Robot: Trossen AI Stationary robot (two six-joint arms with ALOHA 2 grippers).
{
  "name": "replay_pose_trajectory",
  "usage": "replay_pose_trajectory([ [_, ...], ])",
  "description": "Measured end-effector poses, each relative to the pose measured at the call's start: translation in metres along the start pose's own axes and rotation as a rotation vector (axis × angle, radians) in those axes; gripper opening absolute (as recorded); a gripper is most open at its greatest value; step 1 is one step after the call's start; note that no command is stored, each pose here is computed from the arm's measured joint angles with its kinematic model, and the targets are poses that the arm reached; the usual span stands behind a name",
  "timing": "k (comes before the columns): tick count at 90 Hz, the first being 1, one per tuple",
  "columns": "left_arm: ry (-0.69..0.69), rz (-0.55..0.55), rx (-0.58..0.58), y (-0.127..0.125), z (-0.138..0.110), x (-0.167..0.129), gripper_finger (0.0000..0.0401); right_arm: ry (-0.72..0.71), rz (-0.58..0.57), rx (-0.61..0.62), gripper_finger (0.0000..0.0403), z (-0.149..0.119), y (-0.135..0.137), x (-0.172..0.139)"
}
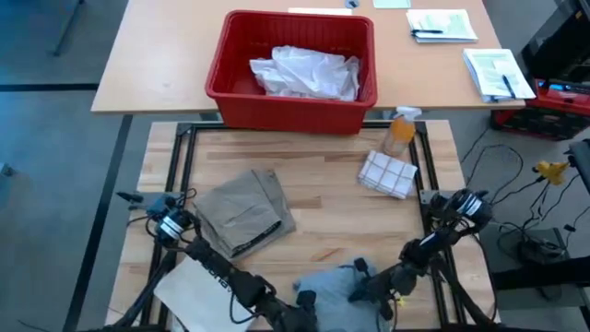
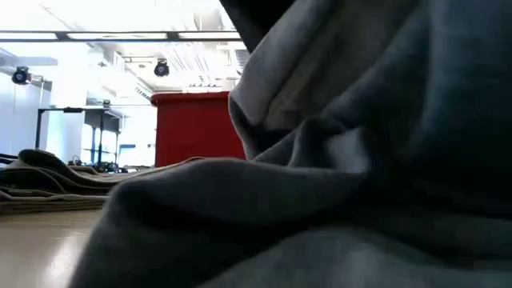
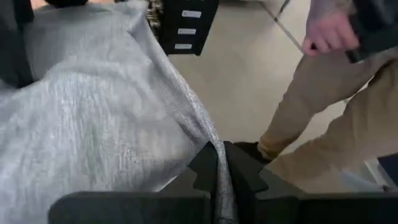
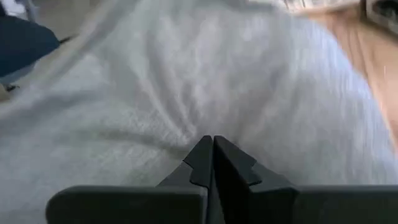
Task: Fold laundry
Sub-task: Fold the gray shirt
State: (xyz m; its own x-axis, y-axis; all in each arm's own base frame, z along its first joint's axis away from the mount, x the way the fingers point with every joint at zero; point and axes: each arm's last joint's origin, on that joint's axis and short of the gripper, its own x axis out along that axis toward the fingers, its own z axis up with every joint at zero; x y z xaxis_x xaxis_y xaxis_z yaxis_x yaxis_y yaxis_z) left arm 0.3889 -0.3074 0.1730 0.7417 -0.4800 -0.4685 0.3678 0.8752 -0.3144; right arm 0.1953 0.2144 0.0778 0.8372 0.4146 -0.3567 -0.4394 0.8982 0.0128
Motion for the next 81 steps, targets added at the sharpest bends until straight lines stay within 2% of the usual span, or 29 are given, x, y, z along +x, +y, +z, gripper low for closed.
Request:
replay_pose_trajectory([
  [16,-0.01,-0.005,-0.025,-0.003,0.007,-0.007,0.0003,0.033,-0.012,0.008,0.0,-0.013,-0.003,0.005],
  [42,-0.001,-0.02,-0.093,-0.018,0.008,-0.016,0.0003,0.058,-0.014,-0.009,0.0,-0.017,-0.01,-0.002],
  [56,-0.016,0.084,-0.138,-0.015,0.007,-0.017,0.0003,0.036,-0.031,0.003,0.0,-0.016,-0.012,-0.004],
  [69,-0.039,0.142,-0.09,-0.012,0.007,-0.017,0.0004,0.032,-0.028,0.013,0.0,-0.016,-0.012,-0.004],
  [75,-0.037,0.181,-0.149,-0.011,0.006,-0.018,0.001,0.032,-0.026,0.014,0.0,-0.016,-0.012,-0.004],
  [81,-0.013,0.17,-0.189,-0.011,0.004,-0.018,0.0026,0.032,-0.025,0.013,0.0,-0.016,-0.012,-0.004],
])
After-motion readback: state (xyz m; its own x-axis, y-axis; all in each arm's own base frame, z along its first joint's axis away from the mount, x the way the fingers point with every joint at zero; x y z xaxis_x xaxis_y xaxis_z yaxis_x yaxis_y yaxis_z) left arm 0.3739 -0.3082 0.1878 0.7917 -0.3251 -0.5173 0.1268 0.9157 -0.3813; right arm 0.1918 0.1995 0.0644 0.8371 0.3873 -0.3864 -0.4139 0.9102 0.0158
